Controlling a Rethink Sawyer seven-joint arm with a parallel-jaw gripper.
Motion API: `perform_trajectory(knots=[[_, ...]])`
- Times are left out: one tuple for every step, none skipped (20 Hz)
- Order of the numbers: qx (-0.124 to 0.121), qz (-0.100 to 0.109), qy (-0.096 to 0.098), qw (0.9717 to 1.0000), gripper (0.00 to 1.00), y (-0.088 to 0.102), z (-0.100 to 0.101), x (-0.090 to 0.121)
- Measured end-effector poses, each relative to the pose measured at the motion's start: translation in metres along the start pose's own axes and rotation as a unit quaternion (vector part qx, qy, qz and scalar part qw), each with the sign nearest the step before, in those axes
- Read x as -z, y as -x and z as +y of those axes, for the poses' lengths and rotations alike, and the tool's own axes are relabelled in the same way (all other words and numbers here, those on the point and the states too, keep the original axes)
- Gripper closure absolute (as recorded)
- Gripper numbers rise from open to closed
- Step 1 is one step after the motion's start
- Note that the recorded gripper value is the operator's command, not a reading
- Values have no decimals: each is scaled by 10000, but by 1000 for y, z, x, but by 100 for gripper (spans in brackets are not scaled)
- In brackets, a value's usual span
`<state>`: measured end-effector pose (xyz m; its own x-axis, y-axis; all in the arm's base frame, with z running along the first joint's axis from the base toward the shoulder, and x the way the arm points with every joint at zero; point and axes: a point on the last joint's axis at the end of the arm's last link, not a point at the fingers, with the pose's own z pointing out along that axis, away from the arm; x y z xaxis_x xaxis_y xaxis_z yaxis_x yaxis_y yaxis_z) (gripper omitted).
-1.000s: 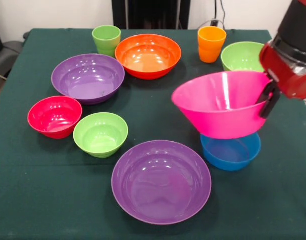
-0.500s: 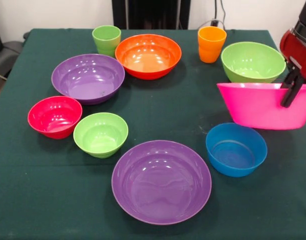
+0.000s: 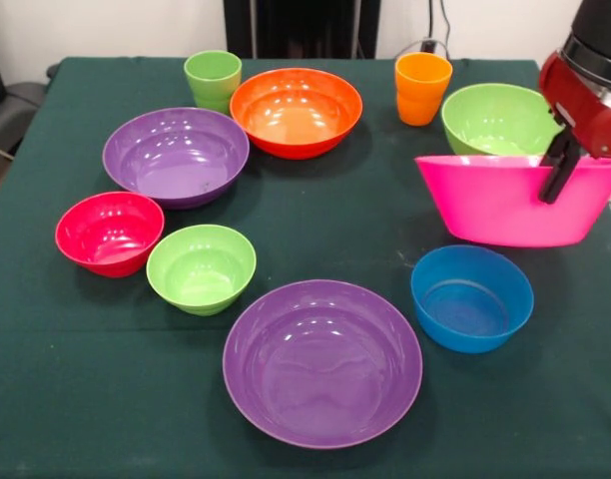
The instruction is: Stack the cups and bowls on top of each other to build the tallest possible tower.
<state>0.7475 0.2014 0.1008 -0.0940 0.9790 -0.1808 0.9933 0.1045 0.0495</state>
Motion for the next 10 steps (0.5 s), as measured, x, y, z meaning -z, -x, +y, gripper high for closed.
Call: perform_trajectory(knots=[[-22,0,-7,10000,100,2,-1,1],[-45,0,-13,10000,100,4,-2,2],[-60,1,-15,10000,100,6,-2,3],[-73,1,-17,10000,100,7,-3,3],[-93,1,-17,10000,100,10,-3,4],[-107,1,-17,9999,100,12,-3,4],[-131,-1,-23,9999,100,16,-2,4],[-143,-4,-29,9999,100,18,-2,3],[-150,-10,-33,9999,100,19,-2,2],[-157,-12,-39,9999,100,21,-2,2]])
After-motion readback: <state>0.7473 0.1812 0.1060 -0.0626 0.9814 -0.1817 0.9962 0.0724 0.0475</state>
